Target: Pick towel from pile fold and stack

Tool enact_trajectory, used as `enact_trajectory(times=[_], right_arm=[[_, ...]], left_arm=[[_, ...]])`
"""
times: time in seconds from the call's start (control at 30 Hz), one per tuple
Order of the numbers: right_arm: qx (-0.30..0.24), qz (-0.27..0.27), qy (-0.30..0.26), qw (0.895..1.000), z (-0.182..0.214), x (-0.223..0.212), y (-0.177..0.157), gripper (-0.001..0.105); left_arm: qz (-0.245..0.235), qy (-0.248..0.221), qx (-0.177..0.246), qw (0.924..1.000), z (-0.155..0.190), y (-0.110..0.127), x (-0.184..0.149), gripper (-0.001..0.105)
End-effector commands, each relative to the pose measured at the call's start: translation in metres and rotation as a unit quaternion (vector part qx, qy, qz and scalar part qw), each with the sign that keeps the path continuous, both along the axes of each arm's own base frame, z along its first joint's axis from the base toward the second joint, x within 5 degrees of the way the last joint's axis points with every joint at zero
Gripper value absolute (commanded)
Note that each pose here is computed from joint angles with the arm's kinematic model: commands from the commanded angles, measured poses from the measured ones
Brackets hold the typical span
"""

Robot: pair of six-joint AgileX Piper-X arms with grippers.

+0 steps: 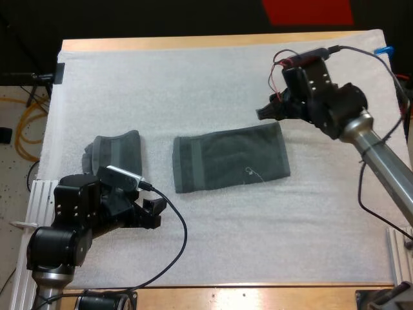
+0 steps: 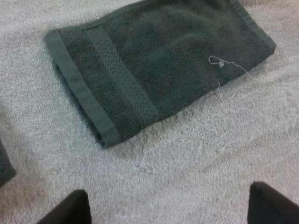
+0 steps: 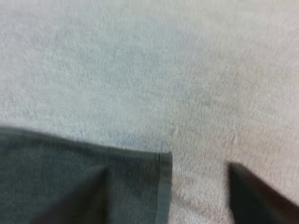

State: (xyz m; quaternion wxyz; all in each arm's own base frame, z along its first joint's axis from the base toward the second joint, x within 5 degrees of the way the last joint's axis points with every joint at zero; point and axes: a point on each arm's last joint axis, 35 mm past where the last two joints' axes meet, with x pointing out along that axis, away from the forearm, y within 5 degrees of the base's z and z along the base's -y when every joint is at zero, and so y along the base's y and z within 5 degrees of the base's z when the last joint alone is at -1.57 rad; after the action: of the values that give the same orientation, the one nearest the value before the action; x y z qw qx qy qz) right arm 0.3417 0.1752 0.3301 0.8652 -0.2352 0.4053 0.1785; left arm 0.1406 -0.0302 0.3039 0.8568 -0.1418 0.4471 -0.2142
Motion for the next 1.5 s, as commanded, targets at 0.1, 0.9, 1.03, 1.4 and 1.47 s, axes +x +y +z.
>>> enact_trajectory(times=[0.1, 0.9, 1.03, 1.4, 1.47], right_arm=[[0.004, -0.011, 0.003, 1.0, 0.013, -0.005, -0.016, 0.07], [0.302, -0.065, 0.238, 0.921, -0.137, 0.003, -0.119, 0.07], [0.343, -0.077, 0.274, 0.895, -0.167, 0.013, -0.115, 0.07], [0.369, -0.053, 0.338, 0.864, -0.208, 0.014, -0.082, 0.07], [0.357, -0.046, 0.348, 0.865, -0.214, 0.011, -0.071, 0.07]], left_arm=[[0.006, 0.0, 0.003, 1.0, 0.002, 0.001, -0.002, 0.066], [0.078, -0.025, -0.121, 0.9893, 0.02, -0.003, 0.014, 0.066], [0.075, -0.024, -0.124, 0.9892, 0.02, -0.004, 0.014, 0.066], [0.072, -0.022, -0.129, 0.9889, 0.02, -0.004, 0.013, 0.066], [0.072, -0.021, -0.129, 0.9888, 0.02, -0.004, 0.013, 0.066]])
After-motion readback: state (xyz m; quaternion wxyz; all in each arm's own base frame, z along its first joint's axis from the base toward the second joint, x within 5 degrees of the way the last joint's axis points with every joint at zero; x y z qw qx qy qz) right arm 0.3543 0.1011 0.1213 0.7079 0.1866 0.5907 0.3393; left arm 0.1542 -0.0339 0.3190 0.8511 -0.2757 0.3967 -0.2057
